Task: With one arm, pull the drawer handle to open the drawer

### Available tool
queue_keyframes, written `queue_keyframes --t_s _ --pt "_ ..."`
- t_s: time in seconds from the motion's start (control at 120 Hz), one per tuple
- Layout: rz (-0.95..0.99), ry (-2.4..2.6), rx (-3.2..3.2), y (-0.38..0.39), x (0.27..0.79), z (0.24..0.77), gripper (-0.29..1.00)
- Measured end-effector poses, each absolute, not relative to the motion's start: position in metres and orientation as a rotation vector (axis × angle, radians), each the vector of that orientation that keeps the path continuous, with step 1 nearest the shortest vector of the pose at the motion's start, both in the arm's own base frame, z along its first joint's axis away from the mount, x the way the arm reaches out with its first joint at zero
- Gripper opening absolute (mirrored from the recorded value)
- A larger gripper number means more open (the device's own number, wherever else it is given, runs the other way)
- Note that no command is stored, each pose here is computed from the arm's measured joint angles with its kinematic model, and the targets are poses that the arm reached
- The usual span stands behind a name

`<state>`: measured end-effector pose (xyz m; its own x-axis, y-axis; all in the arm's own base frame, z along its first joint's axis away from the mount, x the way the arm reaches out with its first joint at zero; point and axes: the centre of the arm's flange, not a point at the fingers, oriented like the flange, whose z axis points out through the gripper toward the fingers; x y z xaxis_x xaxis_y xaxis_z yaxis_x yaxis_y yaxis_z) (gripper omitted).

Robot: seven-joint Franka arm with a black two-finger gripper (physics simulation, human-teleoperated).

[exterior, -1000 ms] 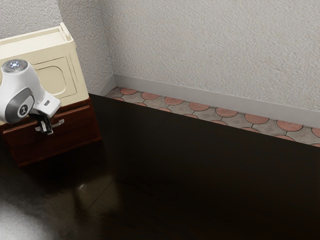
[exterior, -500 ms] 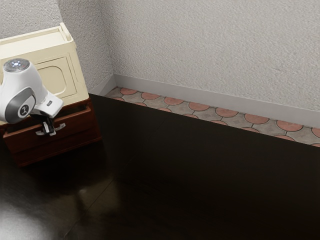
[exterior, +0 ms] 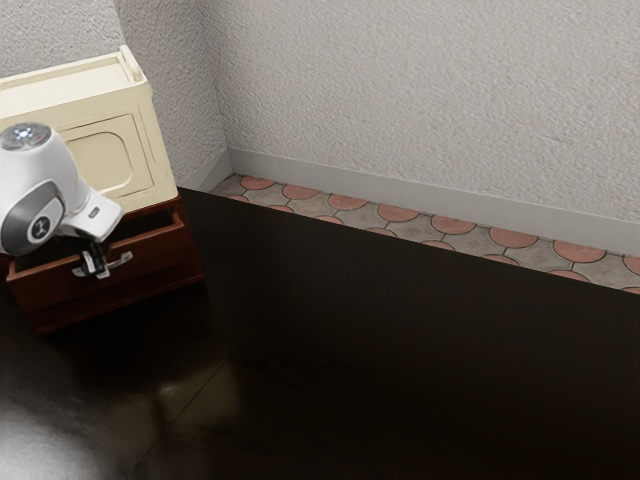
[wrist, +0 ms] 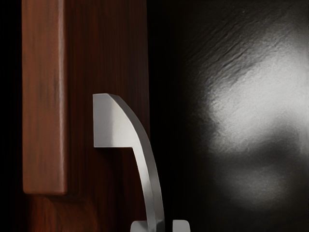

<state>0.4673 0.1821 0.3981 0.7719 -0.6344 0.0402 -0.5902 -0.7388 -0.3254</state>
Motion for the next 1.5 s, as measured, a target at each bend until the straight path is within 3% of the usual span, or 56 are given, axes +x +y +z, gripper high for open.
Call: queue_keyframes --t_s 1.5 --pt "-0.241 1.034 -2.681 0.121 0.418 0.402 -0.08"
